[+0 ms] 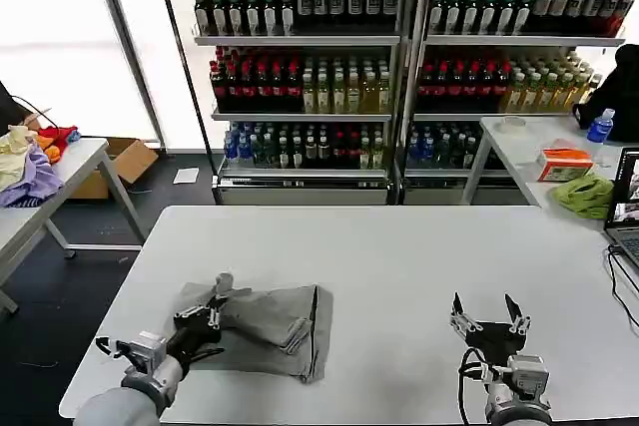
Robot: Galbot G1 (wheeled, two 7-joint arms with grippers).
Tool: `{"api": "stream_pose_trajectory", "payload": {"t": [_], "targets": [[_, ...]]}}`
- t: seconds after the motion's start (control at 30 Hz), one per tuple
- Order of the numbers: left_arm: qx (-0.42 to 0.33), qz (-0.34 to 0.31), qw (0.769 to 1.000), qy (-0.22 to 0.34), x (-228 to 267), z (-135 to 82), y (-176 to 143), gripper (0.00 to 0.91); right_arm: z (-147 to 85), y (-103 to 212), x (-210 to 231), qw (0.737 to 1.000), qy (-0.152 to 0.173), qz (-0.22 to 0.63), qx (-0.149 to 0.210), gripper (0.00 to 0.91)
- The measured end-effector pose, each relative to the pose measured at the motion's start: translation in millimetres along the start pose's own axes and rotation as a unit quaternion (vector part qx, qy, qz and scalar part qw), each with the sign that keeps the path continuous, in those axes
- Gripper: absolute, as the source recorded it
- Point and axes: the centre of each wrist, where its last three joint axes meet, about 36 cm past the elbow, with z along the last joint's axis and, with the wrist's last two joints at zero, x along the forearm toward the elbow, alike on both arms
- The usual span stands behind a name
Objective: Fold and organize the clothes.
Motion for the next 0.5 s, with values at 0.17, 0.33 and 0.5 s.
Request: {"api": "stream_pose_trajectory", "payload": {"t": [0.17, 0.33, 0.5], "targets": [[0.011, 0.020, 1.000, -0.002, -8, -1, -15, 0.000, 1, -1, 0, 1.000, 0.001, 0.004, 0.002, 0.907], [0.024, 0.043, 0.999, -0.002, -13, -1, -32, 0.000, 4, -2, 0, 1.000, 0.007, 0.006, 0.003, 0.907], [0.039, 0.062, 0.997, -0.003, -20, -3, -47, 0.000, 7, -3, -1, 1.000, 0.011, 0.008, 0.003, 0.907]]}}
